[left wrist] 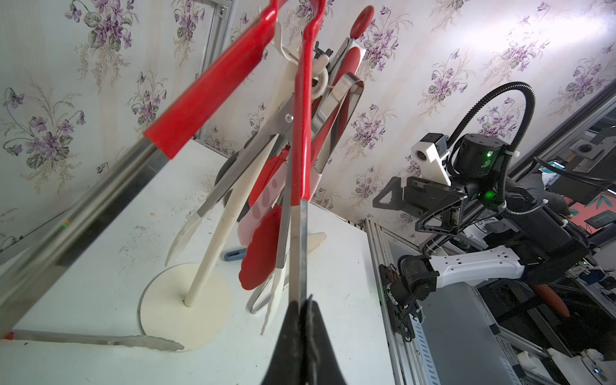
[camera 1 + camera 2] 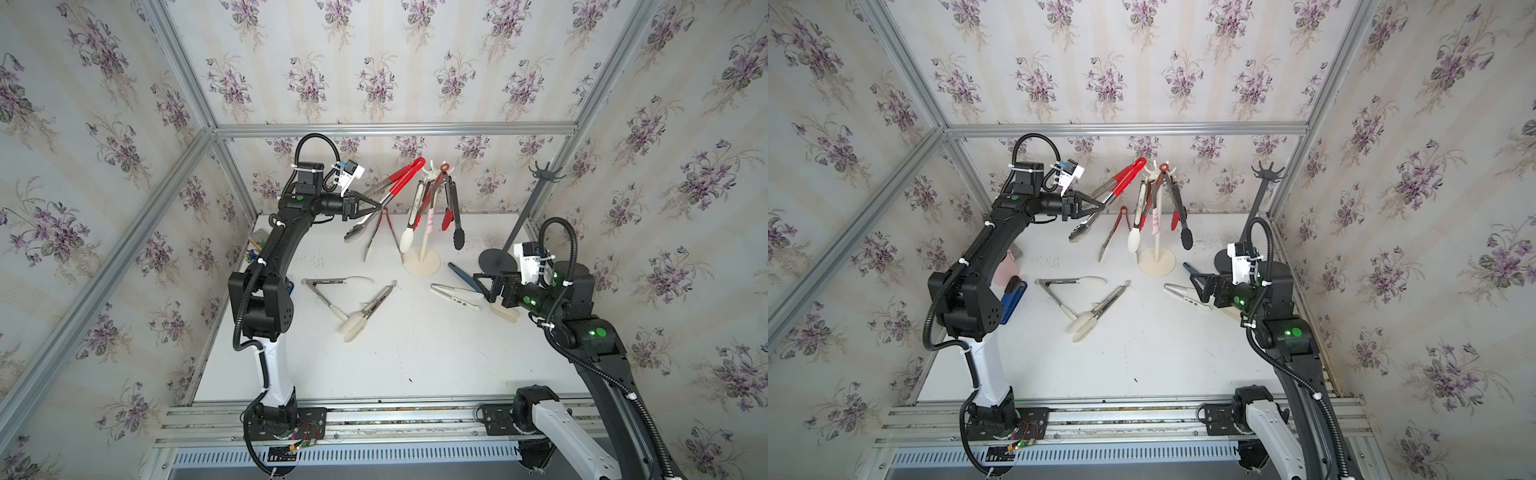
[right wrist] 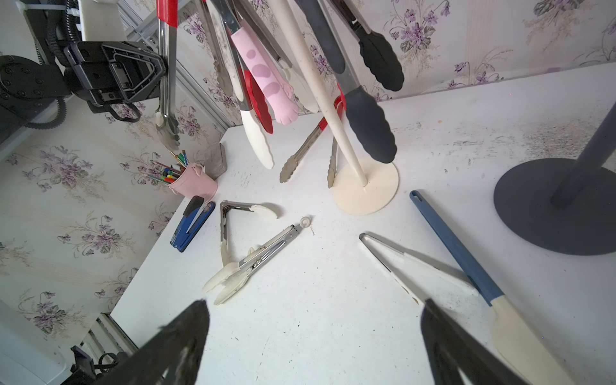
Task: Hang food tongs on kitchen utensil racks
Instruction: Hang the food tongs on the rack.
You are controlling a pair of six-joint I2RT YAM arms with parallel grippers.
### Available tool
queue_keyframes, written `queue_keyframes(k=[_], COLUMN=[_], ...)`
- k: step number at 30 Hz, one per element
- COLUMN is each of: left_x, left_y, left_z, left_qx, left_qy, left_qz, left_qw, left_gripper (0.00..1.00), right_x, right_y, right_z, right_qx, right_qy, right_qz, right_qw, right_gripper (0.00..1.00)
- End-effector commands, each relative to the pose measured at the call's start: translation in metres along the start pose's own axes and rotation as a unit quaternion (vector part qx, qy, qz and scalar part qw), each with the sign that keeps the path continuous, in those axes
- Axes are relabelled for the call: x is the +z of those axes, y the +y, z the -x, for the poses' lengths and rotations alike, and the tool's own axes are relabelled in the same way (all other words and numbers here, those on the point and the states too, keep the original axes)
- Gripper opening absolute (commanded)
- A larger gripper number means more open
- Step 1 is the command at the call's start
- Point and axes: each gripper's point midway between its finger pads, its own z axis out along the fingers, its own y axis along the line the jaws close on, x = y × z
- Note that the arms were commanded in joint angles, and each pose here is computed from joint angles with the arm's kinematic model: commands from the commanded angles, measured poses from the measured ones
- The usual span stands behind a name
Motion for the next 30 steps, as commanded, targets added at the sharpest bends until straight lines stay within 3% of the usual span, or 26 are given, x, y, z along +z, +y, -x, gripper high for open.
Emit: queue_keyframes(k=[1,30], left_x=[0.004,0.016], left_y=[-0.005,0.004], left_z=[0.004,-0.010], left_qx=[0.016,-0.028], left_qy=[-0.004,0.004], left_qz=[-0.019,-0.040], left_qw=[1.000,0.999], left_gripper=[0.00,0.00], right_x=[-0.001,-0.005], right_y=[0.001,0.002], right_z=[0.003,-0.002], right_qx=[0.000,-0.011], right_qy=[-0.005,-0.001], right_qz=[0.001,-0.001], right_qw=[1.000,1.000], right_gripper=[0.98,0.98])
